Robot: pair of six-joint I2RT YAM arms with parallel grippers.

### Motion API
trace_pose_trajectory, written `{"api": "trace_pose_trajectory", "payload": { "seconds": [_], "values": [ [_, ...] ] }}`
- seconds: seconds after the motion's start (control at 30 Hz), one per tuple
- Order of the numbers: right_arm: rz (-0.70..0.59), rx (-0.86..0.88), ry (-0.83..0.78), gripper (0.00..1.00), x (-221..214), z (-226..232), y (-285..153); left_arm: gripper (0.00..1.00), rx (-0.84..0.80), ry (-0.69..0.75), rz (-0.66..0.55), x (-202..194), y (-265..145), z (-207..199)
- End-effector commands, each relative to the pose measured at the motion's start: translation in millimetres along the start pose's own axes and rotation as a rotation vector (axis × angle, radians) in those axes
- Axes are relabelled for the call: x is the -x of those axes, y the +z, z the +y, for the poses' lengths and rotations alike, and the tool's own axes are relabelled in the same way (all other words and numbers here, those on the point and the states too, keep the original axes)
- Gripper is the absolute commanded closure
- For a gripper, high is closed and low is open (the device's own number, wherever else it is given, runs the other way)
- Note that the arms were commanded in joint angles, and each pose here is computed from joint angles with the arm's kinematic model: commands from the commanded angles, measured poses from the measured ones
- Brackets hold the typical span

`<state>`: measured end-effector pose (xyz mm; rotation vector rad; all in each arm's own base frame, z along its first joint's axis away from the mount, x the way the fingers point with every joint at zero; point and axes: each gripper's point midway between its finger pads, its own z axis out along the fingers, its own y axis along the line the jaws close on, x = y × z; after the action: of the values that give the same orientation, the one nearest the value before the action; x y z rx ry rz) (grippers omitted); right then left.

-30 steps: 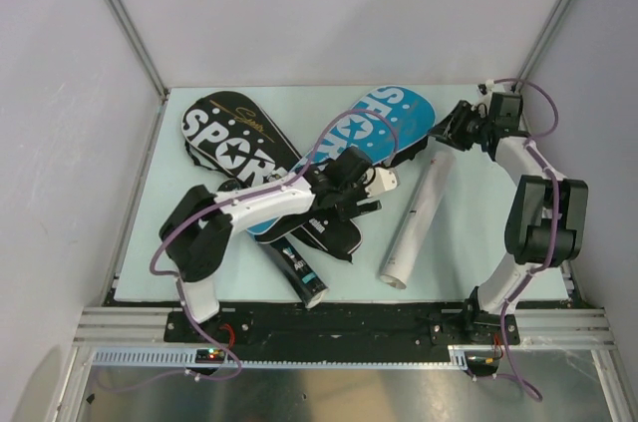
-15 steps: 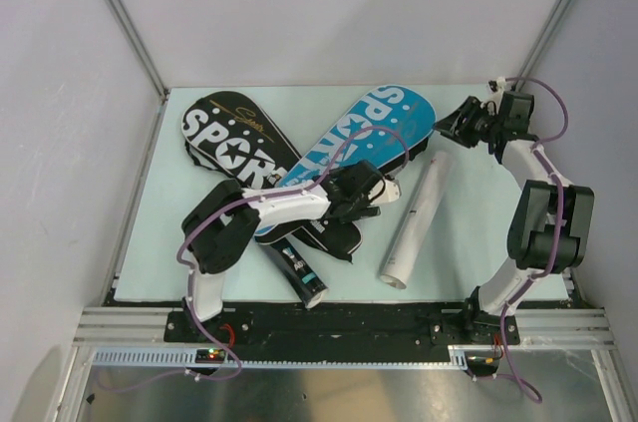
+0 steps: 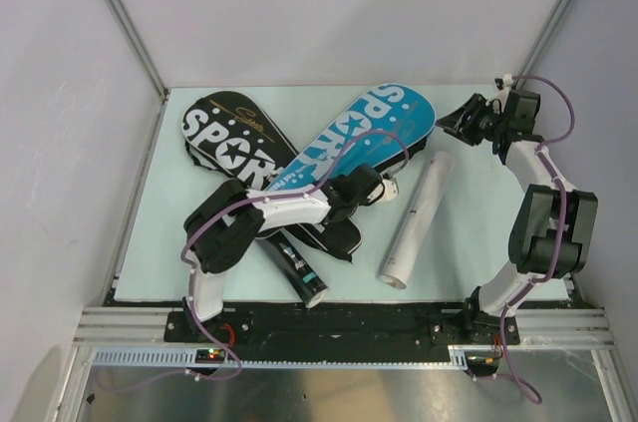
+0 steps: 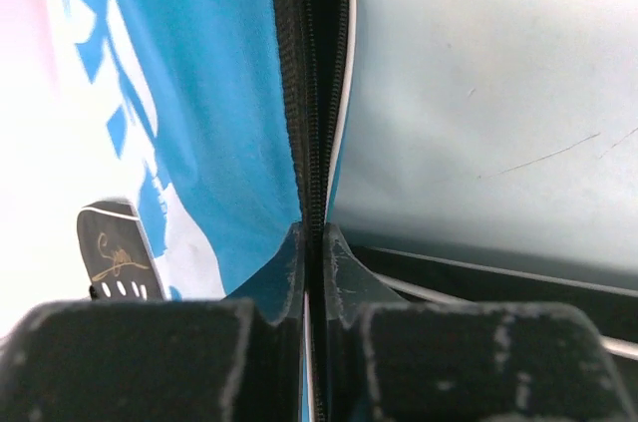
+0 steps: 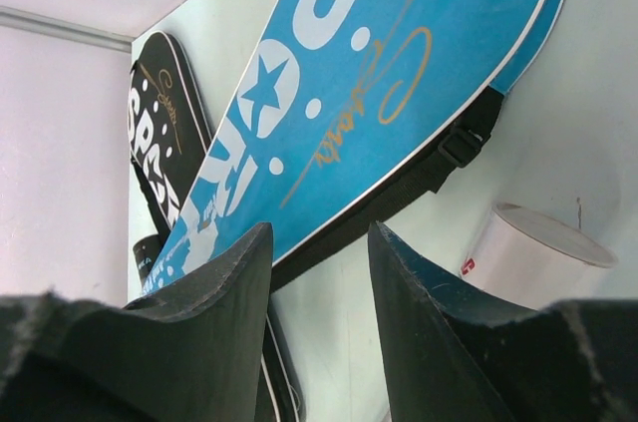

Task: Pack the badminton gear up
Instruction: Pick up the racket bag from the center of the board.

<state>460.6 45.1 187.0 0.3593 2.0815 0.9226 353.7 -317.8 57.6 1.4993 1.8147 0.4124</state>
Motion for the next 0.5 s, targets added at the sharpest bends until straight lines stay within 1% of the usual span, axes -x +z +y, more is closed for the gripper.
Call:
{"api": "trace_pose_trajectory", "payload": {
  "seconds": [0.0, 0.07, 0.2, 0.33, 0.47],
  "values": [
    [-0.026, 0.044, -0.046, 0.53, 7, 21, -11, 0.97, 0.125, -0.136, -0.14, 29, -47, 65],
    [-0.022, 0.044, -0.062, 0.53, 5, 23, -13, 0.99, 0.126, -0.203, -0.198, 35, -67, 85],
    [-0.021, 0.057, -0.118, 0.53, 5, 29, -21, 1.0, 0.059, -0.326, -0.288, 37, -105, 119],
    [-0.02, 0.105, -0.203, 0.55, 5, 43, -31, 1.0, -0.027, -0.426, -0.365, 32, -139, 139],
    [-0.034, 0.164, -0.324, 0.55, 7, 59, -40, 1.0, -0.13, -0.486, -0.422, 28, -173, 143]
  ]
}}
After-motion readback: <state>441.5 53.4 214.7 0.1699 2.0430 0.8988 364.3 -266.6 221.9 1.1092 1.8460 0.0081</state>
